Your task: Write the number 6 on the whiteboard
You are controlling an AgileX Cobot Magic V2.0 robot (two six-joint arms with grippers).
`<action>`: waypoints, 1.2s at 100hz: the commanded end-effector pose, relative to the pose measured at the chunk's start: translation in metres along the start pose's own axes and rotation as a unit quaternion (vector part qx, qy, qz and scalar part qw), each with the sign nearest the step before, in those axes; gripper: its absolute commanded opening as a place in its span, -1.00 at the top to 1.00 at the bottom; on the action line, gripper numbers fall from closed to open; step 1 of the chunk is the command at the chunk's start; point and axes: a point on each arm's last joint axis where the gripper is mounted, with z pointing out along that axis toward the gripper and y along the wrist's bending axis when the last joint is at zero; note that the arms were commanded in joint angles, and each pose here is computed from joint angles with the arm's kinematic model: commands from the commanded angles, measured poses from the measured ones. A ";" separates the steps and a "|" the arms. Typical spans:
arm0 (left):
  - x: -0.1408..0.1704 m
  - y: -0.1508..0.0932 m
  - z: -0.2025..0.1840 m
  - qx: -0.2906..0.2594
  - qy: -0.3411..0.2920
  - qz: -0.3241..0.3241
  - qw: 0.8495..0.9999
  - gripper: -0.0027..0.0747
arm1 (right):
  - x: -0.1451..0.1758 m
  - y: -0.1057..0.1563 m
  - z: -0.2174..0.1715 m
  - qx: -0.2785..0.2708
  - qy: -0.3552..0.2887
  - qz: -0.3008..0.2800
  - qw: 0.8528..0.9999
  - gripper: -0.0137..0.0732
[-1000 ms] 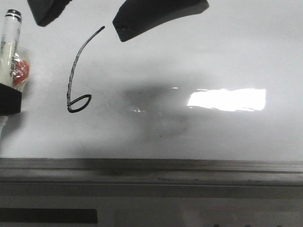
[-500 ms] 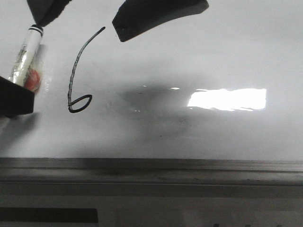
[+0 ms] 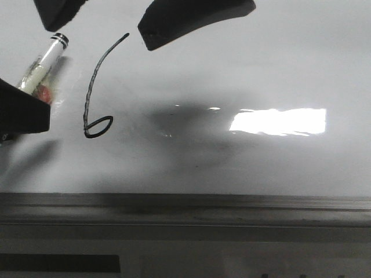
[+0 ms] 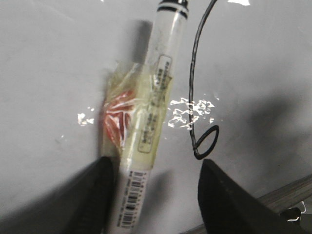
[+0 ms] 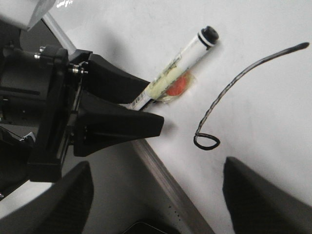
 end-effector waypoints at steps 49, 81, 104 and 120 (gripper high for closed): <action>-0.016 0.001 0.001 -0.016 -0.069 0.060 0.996 -0.50 | -0.017 0.002 -0.014 0.000 -0.057 -0.003 0.998 -0.44; -0.018 0.022 -0.003 -0.071 -0.075 0.078 0.992 -0.50 | -0.016 0.002 -0.014 -0.002 -0.055 0.001 0.998 -0.44; -0.027 0.015 -0.033 -0.037 -0.124 0.103 0.986 -0.42 | -0.015 0.003 -0.014 -0.006 -0.045 0.005 0.999 -0.43; -0.031 0.007 -0.067 0.000 -0.184 0.121 0.976 -0.18 | -0.016 0.004 -0.018 -0.005 -0.054 0.001 0.999 0.05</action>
